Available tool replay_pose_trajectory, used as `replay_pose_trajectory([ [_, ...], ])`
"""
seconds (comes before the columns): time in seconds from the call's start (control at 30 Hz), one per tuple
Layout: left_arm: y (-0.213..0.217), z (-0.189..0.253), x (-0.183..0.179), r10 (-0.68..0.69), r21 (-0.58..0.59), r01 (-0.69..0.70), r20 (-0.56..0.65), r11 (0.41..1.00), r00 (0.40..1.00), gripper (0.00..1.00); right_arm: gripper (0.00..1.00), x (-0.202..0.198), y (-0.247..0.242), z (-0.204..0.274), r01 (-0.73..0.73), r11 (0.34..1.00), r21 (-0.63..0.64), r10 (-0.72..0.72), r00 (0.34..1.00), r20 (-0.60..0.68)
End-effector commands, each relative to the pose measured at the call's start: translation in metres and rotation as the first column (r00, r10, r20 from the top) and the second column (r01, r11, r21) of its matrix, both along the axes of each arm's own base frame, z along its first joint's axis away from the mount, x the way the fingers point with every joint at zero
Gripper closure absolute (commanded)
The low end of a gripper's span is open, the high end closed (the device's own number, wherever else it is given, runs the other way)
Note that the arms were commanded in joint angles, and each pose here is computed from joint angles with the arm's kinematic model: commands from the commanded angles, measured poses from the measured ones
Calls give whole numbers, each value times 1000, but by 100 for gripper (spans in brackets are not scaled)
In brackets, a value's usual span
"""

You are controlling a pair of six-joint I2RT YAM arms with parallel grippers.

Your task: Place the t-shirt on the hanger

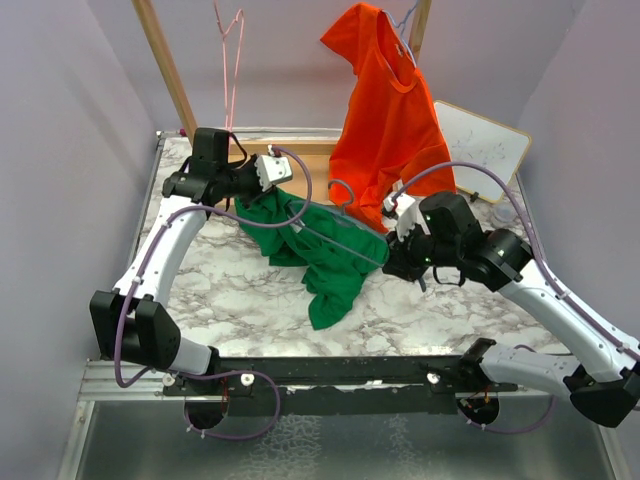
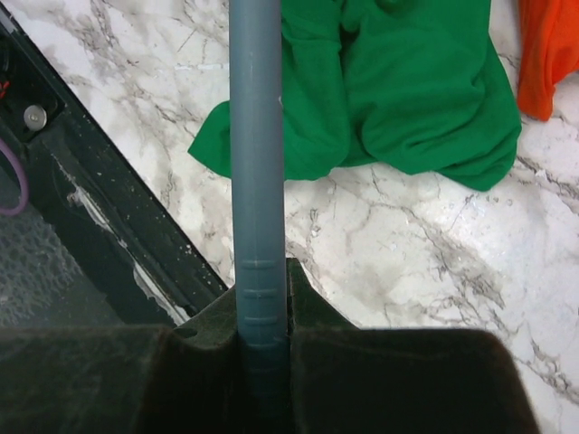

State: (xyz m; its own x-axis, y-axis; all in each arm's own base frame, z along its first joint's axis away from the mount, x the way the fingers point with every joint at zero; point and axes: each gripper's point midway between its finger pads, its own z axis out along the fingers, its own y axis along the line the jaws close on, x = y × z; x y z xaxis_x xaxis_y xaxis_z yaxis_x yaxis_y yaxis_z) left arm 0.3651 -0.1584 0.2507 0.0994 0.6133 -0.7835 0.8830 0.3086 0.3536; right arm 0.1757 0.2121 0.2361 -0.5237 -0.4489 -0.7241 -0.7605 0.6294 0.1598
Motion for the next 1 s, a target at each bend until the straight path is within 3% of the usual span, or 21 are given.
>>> replay_pose_trajectory([
  [0.0, -7, 21, -16, -72, -41, 73, 25, 996, 997, 100, 99, 15, 26, 15, -87, 993, 86, 78, 991, 108],
  [0.27, -4, 29, -24, -86, -22, 87, 30, 996, 996, 100, 99, 24, 25, -23, -105, 994, 12, 103, 988, 113],
  [0.57, 5, 39, -23, -41, -6, 41, 42, 999, 998, 100, 99, 18, 21, -64, -112, 993, -43, 114, 993, 33],
  [0.77, 11, 36, -24, -32, 10, 32, 14, 999, 999, 100, 99, 45, 7, -39, 26, 996, -82, -14, 988, 151],
  [0.97, 10, 29, -24, -35, 16, 35, -11, 999, 999, 100, 99, 46, 28, 1, -119, 993, -6, 117, 958, 263],
])
